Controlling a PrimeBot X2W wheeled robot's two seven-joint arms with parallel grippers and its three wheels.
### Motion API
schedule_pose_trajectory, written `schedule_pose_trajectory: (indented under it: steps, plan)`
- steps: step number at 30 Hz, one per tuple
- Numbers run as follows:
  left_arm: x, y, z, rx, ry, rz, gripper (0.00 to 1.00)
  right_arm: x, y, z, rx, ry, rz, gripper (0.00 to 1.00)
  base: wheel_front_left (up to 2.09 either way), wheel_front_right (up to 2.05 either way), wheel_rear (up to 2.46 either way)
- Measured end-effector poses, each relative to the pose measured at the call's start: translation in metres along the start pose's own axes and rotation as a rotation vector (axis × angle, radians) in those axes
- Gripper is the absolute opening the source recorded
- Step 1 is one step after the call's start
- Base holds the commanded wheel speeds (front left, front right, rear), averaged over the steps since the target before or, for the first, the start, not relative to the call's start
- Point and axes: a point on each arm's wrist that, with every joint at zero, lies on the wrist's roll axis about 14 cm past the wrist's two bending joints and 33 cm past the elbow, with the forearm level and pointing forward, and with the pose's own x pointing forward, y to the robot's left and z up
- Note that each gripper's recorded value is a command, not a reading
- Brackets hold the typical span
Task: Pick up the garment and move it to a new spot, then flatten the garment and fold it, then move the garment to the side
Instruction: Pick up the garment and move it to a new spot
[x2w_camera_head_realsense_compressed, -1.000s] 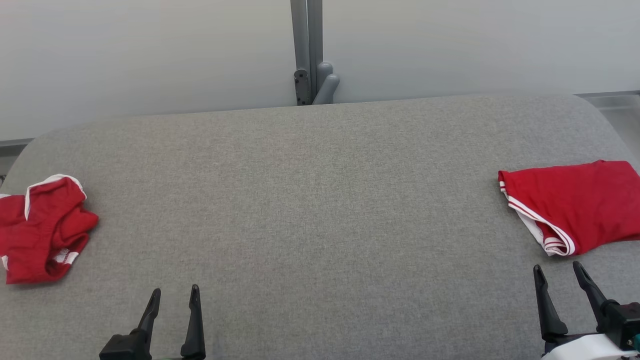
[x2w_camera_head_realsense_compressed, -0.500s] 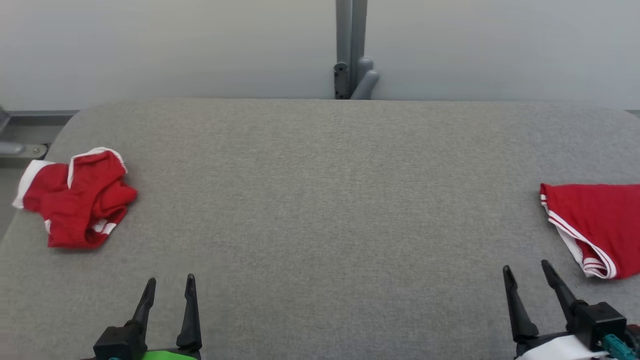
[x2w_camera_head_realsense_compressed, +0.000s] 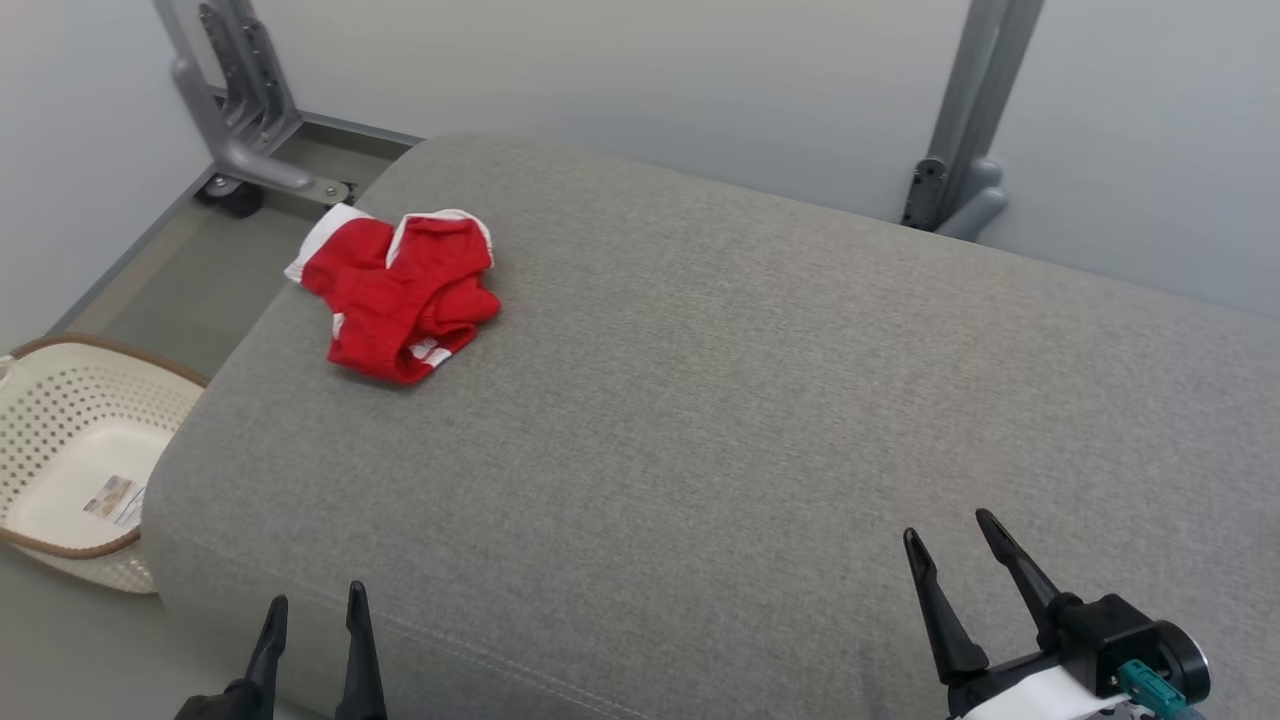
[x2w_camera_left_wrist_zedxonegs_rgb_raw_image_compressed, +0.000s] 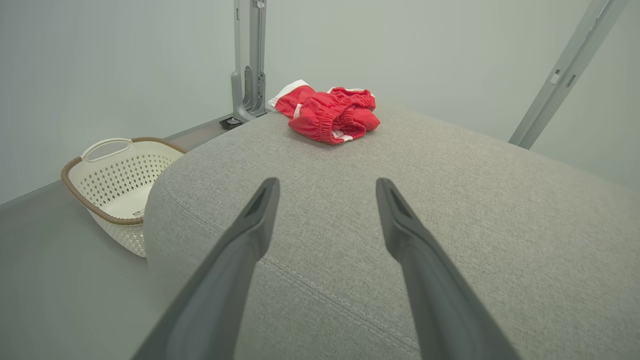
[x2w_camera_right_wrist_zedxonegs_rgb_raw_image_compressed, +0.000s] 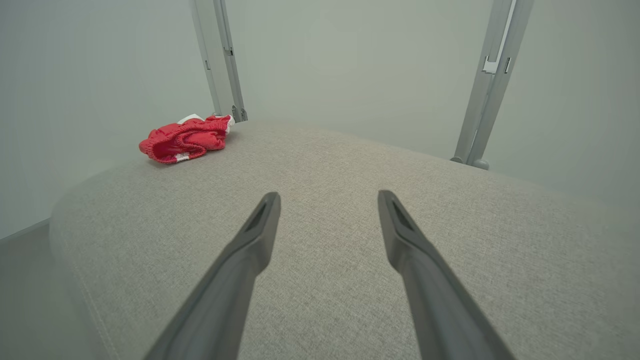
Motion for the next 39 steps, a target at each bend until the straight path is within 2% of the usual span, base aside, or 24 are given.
schedule_pose_trajectory:
  steps: [4, 7, 13, 16, 22, 24, 28, 34, 39]
  plan:
    - [0.0, 0.011, 0.016, -0.037, -0.053, 0.036, 1.0, 0.017, 0.009, 0.013, -0.026, -0.039, 0.063, 1.0, 0.0, 0.0, 0.0]
    - [0.016, 0.006, 0.026, -0.064, -0.076, 0.012, 1.0, 0.03, 0.004, 0.022, -0.045, -0.073, 0.081, 1.0, 0.0, 0.0, 0.0]
    - [0.074, -0.001, 0.056, -0.077, -0.134, -0.015, 1.0, 0.057, -0.016, 0.031, -0.097, -0.122, 0.109, 1.0, 0.0, 0.0, 0.0]
    - [0.107, -0.004, 0.055, -0.117, -0.108, -0.014, 1.0, 0.069, -0.033, 0.029, -0.107, -0.133, 0.099, 1.0, 0.0, 0.0, 0.0]
    - [0.178, -0.035, 0.031, -0.13, 0.057, -0.083, 1.0, 0.081, -0.065, -0.005, -0.101, -0.087, 0.077, 1.0, 0.0, 0.0, 0.0]
    - [0.196, -0.039, 0.012, -0.103, 0.134, -0.091, 1.0, 0.08, -0.075, -0.023, -0.091, -0.052, 0.067, 1.0, 0.0, 0.0, 0.0]
    - [0.218, -0.043, -0.038, -0.127, 0.293, -0.066, 1.0, 0.076, -0.089, -0.057, -0.058, 0.009, 0.052, 1.0, 0.0, 0.0, 0.0]
    - [0.23, -0.006, -0.097, -0.079, 0.441, 0.067, 1.0, 0.059, -0.094, -0.101, 0.011, 0.103, 0.042, 1.0, 0.0, 0.0, 0.0]
    - [0.239, 0.008, -0.118, -0.048, 0.468, 0.128, 1.0, 0.041, -0.103, -0.117, 0.036, 0.154, -0.005, 1.0, 0.0, 0.0, 0.0]
